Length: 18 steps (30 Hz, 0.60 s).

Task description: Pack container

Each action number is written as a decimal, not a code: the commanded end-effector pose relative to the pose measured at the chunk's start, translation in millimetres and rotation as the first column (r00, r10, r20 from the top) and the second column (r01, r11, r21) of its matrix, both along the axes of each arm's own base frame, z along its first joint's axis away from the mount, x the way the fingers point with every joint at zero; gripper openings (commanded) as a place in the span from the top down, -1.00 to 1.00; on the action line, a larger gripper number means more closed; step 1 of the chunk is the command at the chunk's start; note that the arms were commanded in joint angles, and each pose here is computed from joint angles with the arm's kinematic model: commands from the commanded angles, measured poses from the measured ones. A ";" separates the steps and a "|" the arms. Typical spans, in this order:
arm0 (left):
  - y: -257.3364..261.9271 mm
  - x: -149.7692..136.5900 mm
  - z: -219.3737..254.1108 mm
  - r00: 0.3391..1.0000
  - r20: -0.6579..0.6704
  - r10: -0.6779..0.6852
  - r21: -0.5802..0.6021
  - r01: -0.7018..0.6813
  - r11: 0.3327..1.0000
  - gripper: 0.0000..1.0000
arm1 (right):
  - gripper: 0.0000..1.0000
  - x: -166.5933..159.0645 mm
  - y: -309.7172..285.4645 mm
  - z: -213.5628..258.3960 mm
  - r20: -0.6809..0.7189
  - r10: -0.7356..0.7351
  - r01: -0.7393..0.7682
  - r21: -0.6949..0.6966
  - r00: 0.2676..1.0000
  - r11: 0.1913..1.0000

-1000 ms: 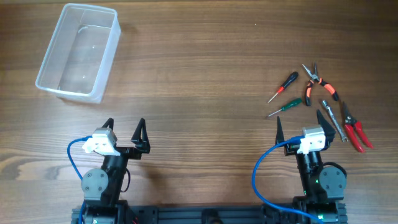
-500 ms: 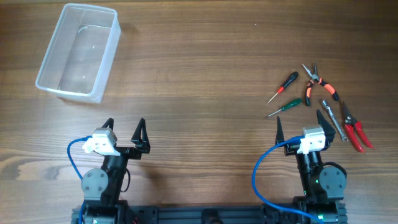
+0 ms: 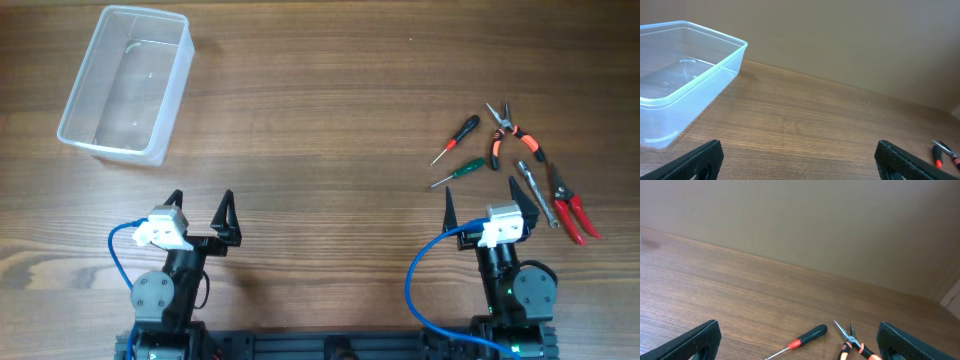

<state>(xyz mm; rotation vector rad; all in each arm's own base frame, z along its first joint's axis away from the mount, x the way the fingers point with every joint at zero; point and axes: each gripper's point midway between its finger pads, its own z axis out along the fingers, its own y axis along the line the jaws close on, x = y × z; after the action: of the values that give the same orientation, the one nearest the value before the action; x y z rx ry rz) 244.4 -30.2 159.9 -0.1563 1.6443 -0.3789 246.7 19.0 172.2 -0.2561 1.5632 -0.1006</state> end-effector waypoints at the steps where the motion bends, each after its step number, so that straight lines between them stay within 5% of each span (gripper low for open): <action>1: -2.3 -0.5 -1.5 1.000 0.002 -0.012 0.016 0.012 1.000 -1.00 | -0.99 0.0 -2.0 1.2 0.004 -0.014 0.014 0.019 1.000 1.000; 14: -2.3 -0.4 -1.7 1.000 0.001 -0.012 0.013 0.012 1.000 -0.99 | -0.99 -0.7 4.6 8.6 0.033 0.025 -0.026 0.026 0.999 0.999; 18: -0.4 -0.3 0.3 1.000 -0.016 0.006 -0.086 -0.007 0.996 -0.99 | -1.00 -0.9 8.7 1.6 -0.027 0.051 -0.039 0.340 0.998 0.940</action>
<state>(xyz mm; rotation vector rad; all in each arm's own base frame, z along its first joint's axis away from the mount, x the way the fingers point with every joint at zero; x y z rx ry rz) 244.4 -29.8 159.8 -0.1695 1.6440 -0.3875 246.6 20.9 175.5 -0.1845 1.5590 -0.0131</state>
